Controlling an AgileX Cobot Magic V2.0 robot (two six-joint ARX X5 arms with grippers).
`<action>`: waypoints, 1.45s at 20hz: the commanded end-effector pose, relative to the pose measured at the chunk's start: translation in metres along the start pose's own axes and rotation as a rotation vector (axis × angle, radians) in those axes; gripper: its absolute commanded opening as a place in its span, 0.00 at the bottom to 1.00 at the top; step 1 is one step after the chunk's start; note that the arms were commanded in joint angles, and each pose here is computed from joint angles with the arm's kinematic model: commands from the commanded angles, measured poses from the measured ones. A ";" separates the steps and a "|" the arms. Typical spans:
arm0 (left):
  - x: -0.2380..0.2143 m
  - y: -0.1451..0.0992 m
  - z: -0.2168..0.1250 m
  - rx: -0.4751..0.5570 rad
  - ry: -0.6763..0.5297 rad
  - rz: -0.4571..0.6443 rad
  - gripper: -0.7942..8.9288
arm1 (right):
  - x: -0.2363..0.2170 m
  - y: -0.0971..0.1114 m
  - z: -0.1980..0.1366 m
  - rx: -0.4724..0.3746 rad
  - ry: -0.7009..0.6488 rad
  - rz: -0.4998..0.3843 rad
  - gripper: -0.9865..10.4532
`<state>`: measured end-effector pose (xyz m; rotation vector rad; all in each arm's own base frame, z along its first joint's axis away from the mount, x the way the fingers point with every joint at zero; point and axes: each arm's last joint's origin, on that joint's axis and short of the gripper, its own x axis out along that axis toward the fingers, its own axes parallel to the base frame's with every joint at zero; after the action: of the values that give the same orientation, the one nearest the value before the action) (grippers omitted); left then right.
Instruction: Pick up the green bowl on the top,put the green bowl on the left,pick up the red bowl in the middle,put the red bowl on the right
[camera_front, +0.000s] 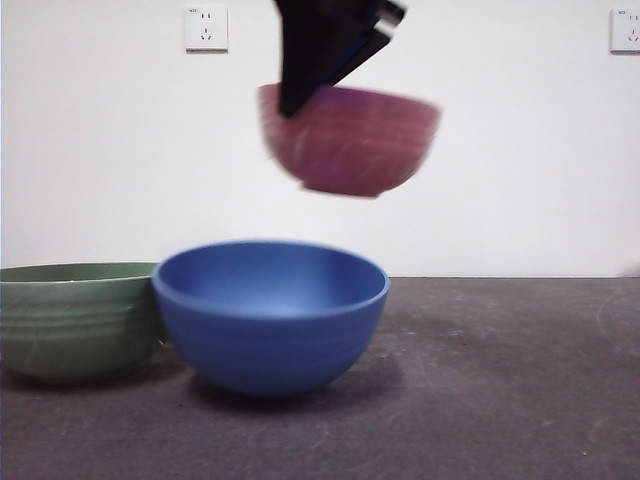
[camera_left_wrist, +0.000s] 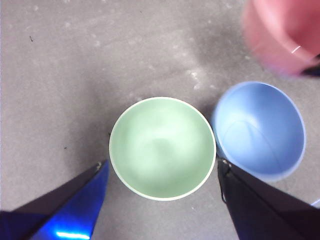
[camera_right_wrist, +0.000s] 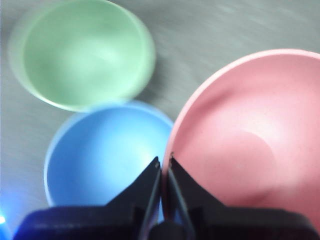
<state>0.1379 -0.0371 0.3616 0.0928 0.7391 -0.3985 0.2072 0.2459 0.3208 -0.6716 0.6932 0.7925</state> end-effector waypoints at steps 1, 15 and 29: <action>0.000 0.001 0.001 0.013 -0.017 0.004 0.46 | -0.016 -0.009 -0.010 0.068 0.060 -0.128 0.08; 0.000 0.001 0.002 0.014 -0.027 0.003 0.46 | 0.056 -0.022 -0.113 0.386 0.219 -0.030 0.08; 0.000 0.001 0.007 0.021 -0.073 0.001 0.41 | 0.007 -0.034 -0.096 0.441 -0.062 -0.098 0.26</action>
<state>0.1422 -0.0382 0.3667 0.0901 0.6695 -0.4028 0.2109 0.1582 0.2693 -0.2829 0.7324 0.5459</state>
